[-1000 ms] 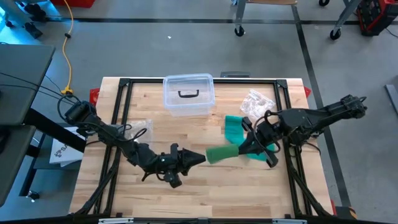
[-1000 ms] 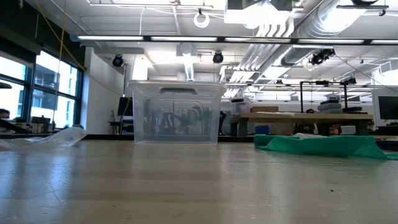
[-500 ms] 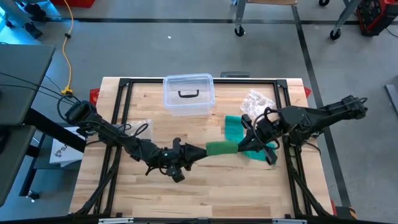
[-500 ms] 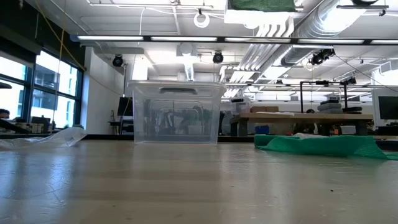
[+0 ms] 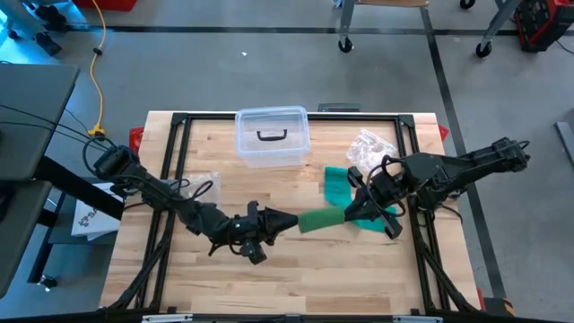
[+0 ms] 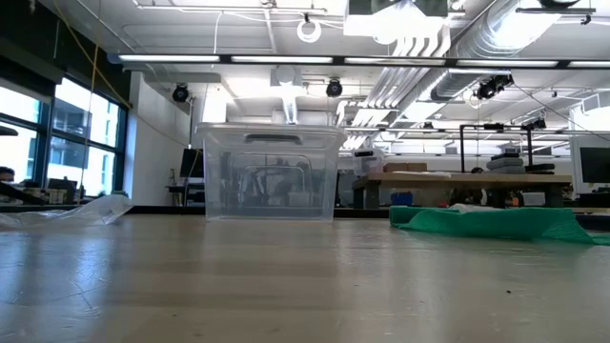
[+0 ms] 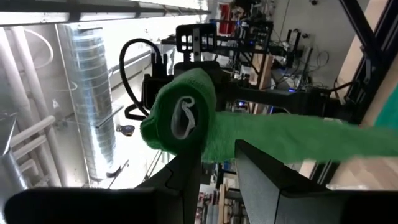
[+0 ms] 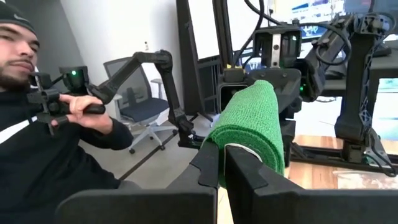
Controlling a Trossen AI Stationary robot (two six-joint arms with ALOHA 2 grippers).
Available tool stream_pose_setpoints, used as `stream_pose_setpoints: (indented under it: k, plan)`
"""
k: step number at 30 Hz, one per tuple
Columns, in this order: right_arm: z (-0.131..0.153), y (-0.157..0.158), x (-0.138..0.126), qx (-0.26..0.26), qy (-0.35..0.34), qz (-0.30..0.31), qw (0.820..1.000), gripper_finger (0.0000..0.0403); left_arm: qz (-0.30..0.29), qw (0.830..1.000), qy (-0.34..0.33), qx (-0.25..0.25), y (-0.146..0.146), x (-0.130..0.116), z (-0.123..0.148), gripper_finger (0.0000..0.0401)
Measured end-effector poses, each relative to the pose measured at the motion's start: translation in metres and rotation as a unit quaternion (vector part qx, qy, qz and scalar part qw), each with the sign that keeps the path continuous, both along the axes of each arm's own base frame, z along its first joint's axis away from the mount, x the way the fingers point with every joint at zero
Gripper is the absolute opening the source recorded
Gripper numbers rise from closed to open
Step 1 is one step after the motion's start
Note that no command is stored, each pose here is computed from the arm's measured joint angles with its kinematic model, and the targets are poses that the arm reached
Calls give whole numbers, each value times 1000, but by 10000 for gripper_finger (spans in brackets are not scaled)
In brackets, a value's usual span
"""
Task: Roll bandage
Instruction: Roll the green bandage
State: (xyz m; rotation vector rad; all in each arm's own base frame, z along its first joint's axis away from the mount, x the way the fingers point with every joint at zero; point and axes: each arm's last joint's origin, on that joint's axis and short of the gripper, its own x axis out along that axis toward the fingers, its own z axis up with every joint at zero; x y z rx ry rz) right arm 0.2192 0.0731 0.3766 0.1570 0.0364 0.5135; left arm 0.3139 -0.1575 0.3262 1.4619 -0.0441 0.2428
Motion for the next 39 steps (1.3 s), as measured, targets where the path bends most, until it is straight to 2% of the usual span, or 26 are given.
stream_pose_setpoints:
  k: [20,39]
  plan:
    - [0,0,0,6,5,7,1000,0,-26,999,-12,42,-4,-2,3,94]
    - [0,0,0,8,3,-4,1000,0,-38,998,-16,47,3,2,3,94]
